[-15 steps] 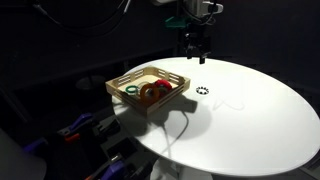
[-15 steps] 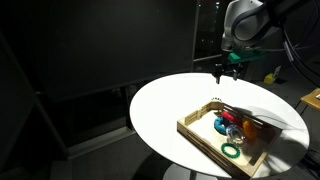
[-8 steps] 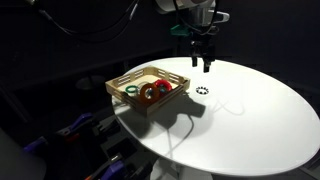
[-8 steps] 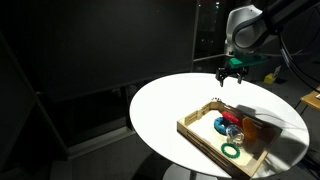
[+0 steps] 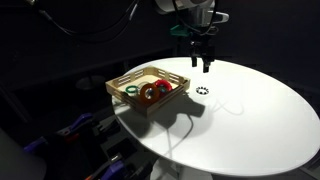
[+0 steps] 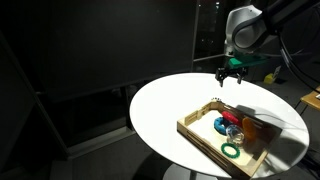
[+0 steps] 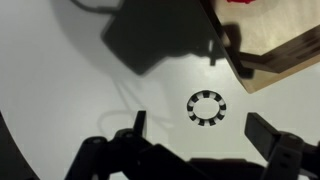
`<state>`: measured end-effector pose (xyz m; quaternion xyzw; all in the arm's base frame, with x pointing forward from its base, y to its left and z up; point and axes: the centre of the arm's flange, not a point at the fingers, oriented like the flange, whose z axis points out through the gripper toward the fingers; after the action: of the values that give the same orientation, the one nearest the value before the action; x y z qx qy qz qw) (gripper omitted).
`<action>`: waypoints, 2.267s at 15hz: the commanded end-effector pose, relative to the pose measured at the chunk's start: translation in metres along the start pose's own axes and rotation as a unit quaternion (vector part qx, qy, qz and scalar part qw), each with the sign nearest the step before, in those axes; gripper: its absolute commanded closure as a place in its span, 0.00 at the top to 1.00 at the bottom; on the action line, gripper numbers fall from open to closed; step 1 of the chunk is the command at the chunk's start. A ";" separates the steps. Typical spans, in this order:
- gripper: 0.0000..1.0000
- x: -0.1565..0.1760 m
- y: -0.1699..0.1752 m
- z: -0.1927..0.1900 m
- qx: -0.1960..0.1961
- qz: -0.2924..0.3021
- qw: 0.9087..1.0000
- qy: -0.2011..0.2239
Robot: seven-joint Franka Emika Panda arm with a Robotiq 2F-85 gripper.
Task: Move the striped ring forwards then put it in the box
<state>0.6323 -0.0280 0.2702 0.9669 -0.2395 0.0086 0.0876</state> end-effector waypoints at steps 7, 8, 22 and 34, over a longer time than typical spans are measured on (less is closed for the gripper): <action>1.00 0.025 0.013 0.035 0.010 0.071 0.997 -0.013; 1.00 0.028 0.013 0.042 0.012 0.078 0.997 -0.013; 1.00 0.052 0.006 0.110 -0.013 0.123 0.992 0.004; 1.00 0.052 0.007 0.121 -0.018 0.121 0.993 -0.006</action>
<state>0.6637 -0.0756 0.1530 0.9331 -0.3447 0.0117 0.1014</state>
